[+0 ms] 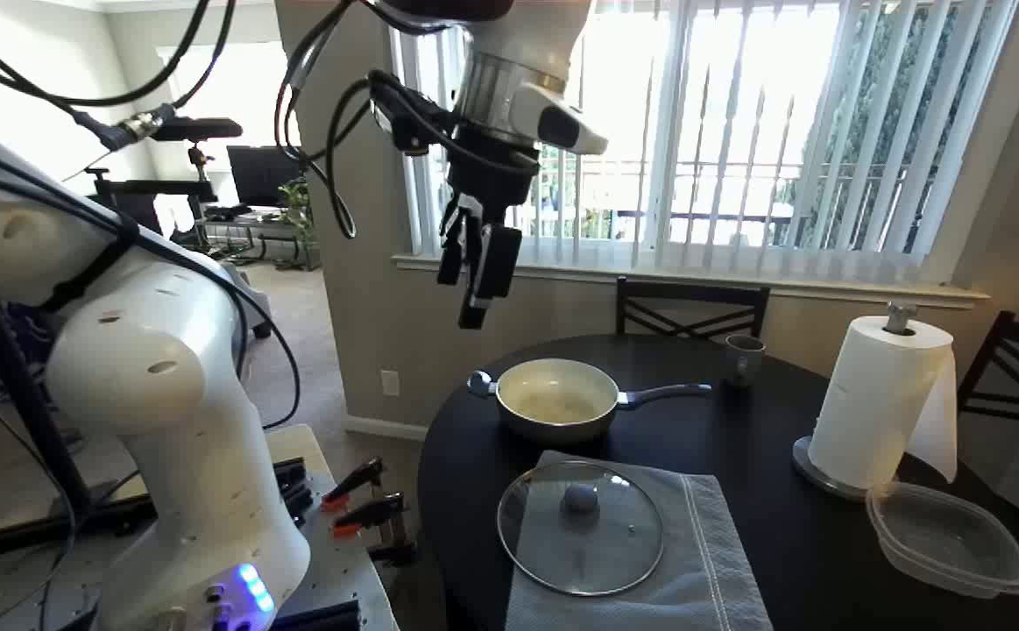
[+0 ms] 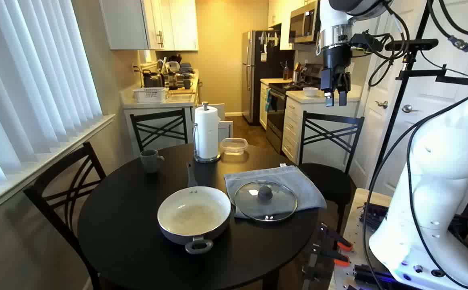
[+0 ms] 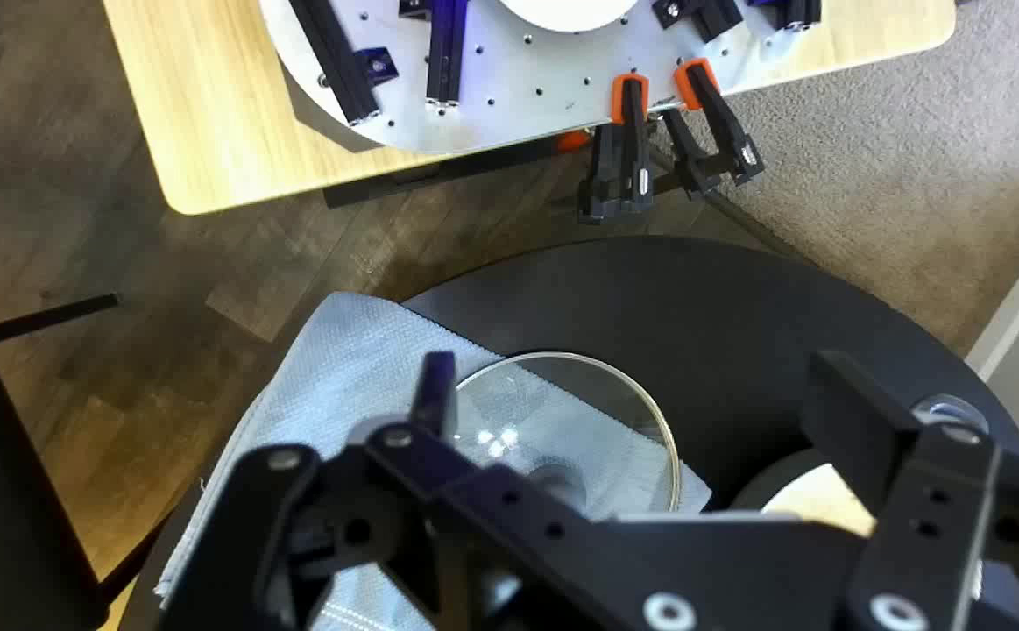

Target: Put the lid on the pot

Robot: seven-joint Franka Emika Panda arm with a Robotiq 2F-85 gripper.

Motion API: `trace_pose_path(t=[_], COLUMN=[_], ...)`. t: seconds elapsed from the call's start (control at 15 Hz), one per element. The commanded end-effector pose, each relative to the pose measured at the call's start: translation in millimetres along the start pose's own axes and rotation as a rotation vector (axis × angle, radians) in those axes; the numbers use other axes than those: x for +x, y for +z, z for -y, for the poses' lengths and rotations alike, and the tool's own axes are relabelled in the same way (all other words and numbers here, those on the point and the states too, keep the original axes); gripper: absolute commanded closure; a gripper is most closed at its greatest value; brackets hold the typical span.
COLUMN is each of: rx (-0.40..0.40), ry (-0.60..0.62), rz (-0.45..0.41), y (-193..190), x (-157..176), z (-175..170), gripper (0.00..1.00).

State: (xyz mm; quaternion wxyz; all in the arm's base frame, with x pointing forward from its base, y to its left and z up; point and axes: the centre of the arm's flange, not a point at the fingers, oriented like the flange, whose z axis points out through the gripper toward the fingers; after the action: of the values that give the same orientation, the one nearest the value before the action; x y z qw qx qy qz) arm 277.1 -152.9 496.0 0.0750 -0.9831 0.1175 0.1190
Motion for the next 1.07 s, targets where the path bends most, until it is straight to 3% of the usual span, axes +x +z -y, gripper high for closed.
trace_pose_path(t=[0.0, 0.53, 0.8, 1.0], rx=[0.000, 0.000, -0.026, -0.039], ry=[0.000, 0.000, -0.029, -0.019], rz=[0.000, 0.000, -0.010, -0.030], y=[0, 0, 32, 89], x=[0, 0, 41, 87], z=[0, 0, -11, -15], gripper=[0.00, 0.00, 0.00, 0.00])
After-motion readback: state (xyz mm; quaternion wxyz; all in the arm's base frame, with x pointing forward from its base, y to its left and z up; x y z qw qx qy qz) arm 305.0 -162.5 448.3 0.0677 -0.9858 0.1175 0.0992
